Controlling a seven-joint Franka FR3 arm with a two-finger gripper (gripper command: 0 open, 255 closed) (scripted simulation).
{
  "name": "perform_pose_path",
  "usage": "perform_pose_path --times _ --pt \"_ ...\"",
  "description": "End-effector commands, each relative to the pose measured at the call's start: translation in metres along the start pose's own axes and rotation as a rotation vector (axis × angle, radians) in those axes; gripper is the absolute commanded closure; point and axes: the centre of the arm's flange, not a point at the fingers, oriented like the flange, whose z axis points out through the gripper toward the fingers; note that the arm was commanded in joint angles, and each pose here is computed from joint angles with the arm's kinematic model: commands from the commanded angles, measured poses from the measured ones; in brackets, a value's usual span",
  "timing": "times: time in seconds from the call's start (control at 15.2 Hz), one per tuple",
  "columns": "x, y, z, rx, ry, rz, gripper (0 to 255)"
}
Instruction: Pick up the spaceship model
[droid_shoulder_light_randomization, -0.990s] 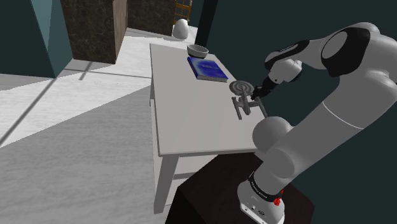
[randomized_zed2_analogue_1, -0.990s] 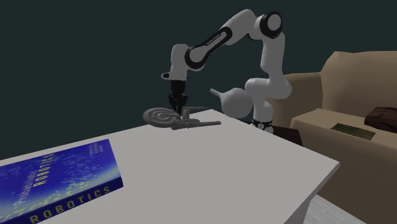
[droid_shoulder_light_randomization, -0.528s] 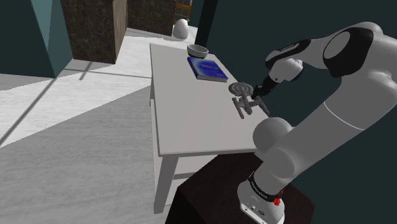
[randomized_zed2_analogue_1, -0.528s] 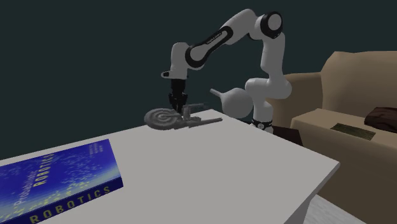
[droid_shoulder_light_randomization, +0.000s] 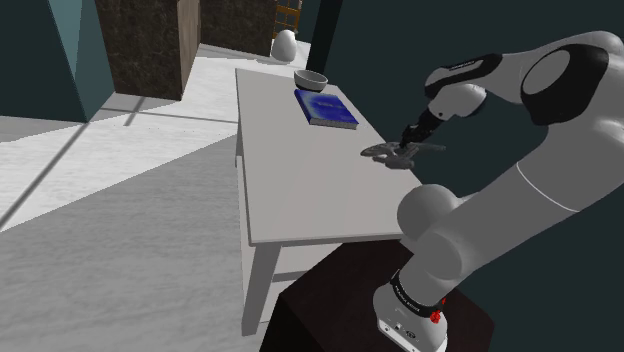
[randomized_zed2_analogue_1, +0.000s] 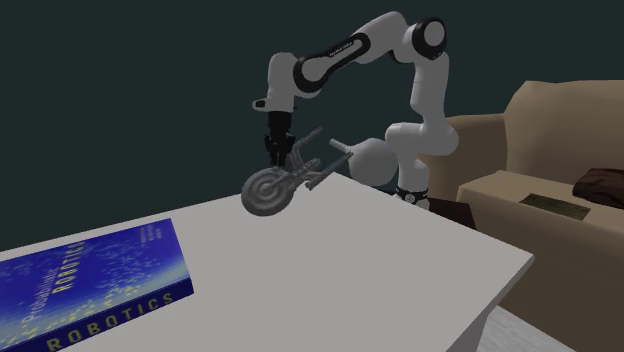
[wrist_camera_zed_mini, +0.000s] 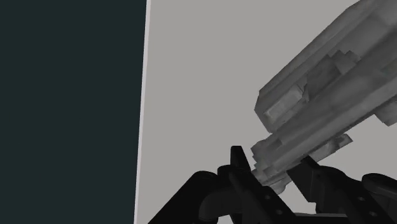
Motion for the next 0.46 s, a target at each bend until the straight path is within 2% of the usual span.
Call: perform_pose_path --times 0.0,0.26,0.4 --pt "0.003 -0.002 -0.010 0.000 0.000 -0.001 255" --pt "0.007 -0.005 -0.031 0.000 0.000 -0.001 255" --pt "0.008 -0.005 -0.031 0.000 0.000 -0.001 255"
